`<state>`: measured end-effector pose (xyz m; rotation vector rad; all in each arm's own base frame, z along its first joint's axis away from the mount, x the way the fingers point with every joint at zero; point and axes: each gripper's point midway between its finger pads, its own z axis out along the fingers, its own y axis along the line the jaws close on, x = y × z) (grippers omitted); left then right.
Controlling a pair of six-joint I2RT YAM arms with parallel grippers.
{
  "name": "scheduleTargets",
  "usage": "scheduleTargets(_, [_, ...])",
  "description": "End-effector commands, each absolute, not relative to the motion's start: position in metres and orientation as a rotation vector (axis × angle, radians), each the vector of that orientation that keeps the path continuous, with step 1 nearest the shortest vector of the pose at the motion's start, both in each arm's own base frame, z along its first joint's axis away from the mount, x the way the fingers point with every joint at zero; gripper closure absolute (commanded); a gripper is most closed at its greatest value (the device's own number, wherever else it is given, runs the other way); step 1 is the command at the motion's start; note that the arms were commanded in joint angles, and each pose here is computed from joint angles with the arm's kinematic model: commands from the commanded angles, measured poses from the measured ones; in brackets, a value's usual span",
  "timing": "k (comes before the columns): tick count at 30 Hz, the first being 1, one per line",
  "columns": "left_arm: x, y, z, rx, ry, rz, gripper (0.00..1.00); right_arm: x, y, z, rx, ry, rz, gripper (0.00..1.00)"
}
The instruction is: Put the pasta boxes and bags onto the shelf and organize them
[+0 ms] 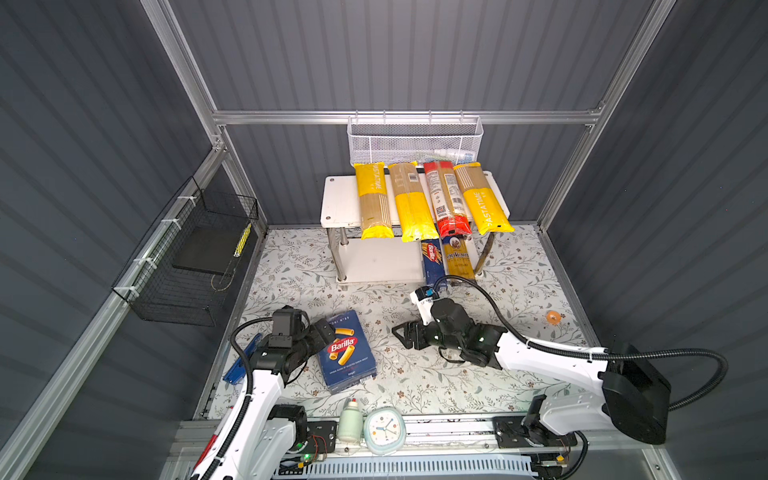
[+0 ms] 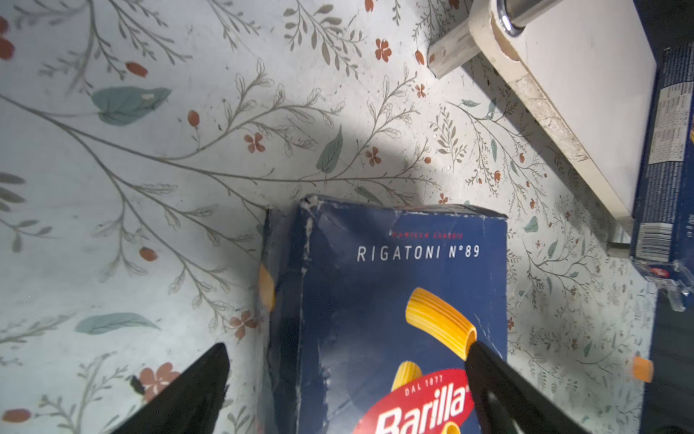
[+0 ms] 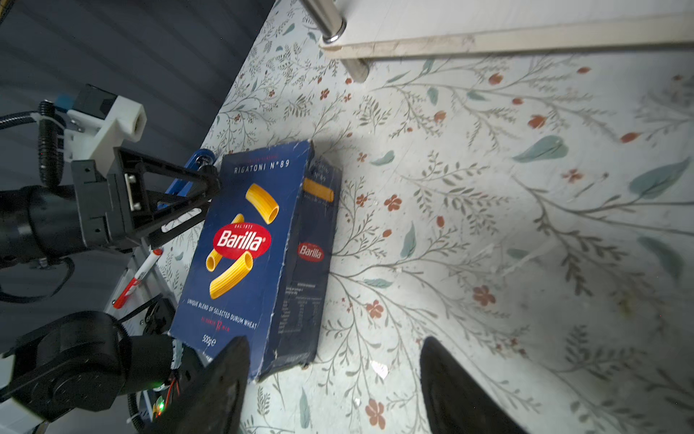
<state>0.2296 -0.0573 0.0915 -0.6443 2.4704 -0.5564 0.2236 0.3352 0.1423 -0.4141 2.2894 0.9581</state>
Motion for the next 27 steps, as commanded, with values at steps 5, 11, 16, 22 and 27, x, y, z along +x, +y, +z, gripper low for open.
scheduleTargets(5, [0.214,-0.075,0.084,-0.746,2.438,-0.753,0.01,0.221,0.342,0.131,-0.359,2.315,1.007,0.27])
scheduleTargets(11, [0.205,-0.09,0.084,-0.705,2.414,-0.874,0.01,0.23,0.35,0.138,-0.381,2.282,1.011,0.27])
scheduleTargets(16, [0.2,-0.098,0.081,-0.645,2.424,-0.893,0.01,0.24,0.366,0.142,-0.326,2.225,1.165,0.26])
scheduleTargets(22, [0.199,-0.12,0.086,-0.512,2.461,-0.948,0.01,0.252,0.359,0.14,-0.25,2.224,1.233,0.26])
scheduleTargets(27, [0.197,-0.135,0.079,-0.422,2.5,-0.917,0.01,0.252,0.341,0.126,-0.201,2.289,1.179,0.26])
